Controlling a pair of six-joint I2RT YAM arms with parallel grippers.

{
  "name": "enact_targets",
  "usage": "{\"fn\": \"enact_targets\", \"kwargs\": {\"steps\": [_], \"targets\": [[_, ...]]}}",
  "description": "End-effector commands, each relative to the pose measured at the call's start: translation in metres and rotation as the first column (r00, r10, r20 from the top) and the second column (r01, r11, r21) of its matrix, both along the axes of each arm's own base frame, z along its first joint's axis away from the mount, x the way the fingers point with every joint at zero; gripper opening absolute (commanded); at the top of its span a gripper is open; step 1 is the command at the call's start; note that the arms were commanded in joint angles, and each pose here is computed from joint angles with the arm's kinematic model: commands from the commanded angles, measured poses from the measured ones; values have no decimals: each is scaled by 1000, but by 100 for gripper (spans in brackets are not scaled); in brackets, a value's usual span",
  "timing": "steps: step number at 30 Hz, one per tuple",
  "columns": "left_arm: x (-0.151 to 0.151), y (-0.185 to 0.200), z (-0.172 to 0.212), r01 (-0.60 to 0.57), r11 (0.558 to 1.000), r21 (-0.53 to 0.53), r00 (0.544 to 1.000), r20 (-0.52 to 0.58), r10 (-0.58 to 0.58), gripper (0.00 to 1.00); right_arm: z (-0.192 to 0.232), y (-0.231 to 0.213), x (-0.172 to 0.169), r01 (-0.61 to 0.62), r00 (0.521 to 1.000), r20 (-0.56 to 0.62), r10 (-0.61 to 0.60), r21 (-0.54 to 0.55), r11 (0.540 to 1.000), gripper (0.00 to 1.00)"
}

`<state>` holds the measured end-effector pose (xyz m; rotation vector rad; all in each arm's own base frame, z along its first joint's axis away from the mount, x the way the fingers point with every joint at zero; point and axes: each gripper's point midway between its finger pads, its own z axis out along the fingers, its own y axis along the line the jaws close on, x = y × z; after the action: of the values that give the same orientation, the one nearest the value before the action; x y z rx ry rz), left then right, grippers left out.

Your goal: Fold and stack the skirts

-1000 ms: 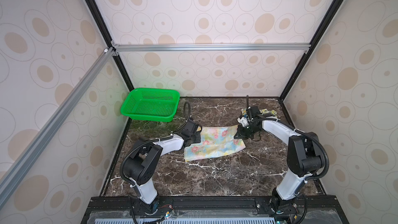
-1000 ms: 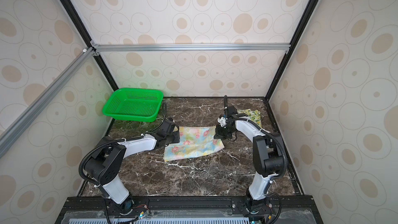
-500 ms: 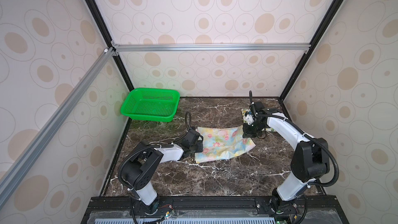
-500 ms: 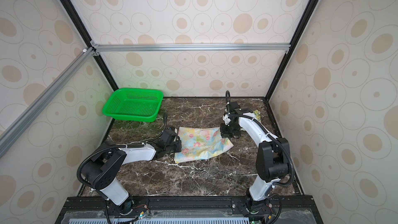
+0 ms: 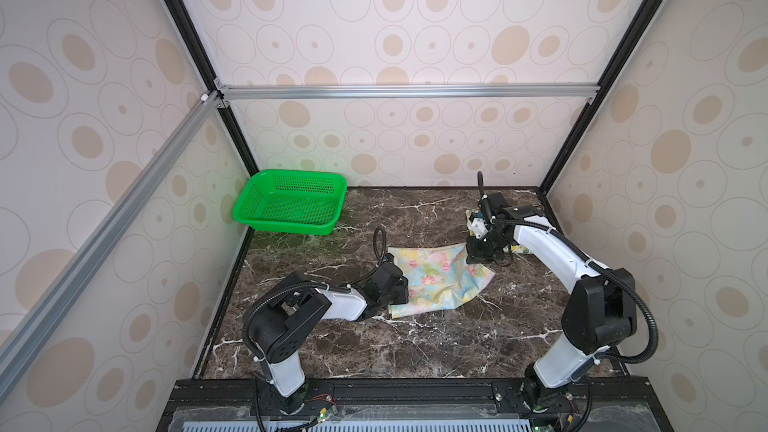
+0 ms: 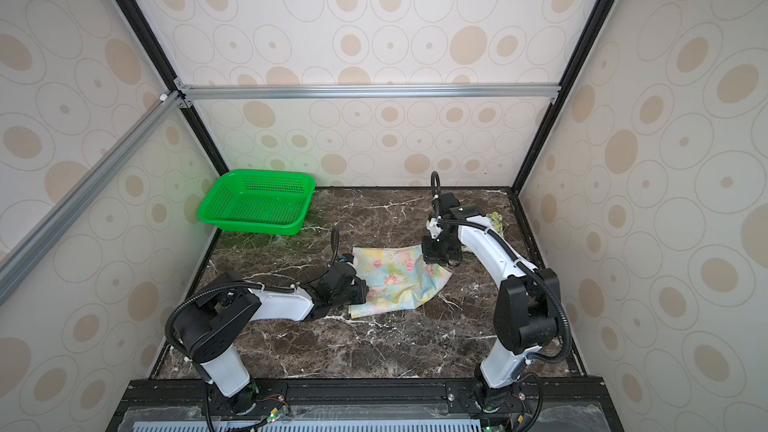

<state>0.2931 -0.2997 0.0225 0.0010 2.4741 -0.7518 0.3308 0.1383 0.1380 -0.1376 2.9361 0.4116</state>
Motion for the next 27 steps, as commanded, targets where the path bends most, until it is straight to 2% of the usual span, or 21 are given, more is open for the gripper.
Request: {"fn": "enact_targets", "kwargs": {"steps": [1,7,15,18,27], "targets": [[-9,-10,-11,-6,1000,-7,999,-41,6,0,11,17,-2,-27,999,17,27,11,1000,0],[-16,-28,-14,11,999,-36,999,-51,-13,0,10,41,-6,-60,998,20,59,18,998,0],[-24,-50,-18,35,997,-67,997,-64,-39,0,-3,77,-17,-84,996,0,84,78,993,0],[-24,-49,-15,33,997,-64,998,-58,-37,0,-12,82,-19,-69,997,-16,71,110,992,0],[-23,-30,8,23,1000,17,1000,-9,-23,0,-20,77,-19,-62,998,-12,64,85,994,0]]}}
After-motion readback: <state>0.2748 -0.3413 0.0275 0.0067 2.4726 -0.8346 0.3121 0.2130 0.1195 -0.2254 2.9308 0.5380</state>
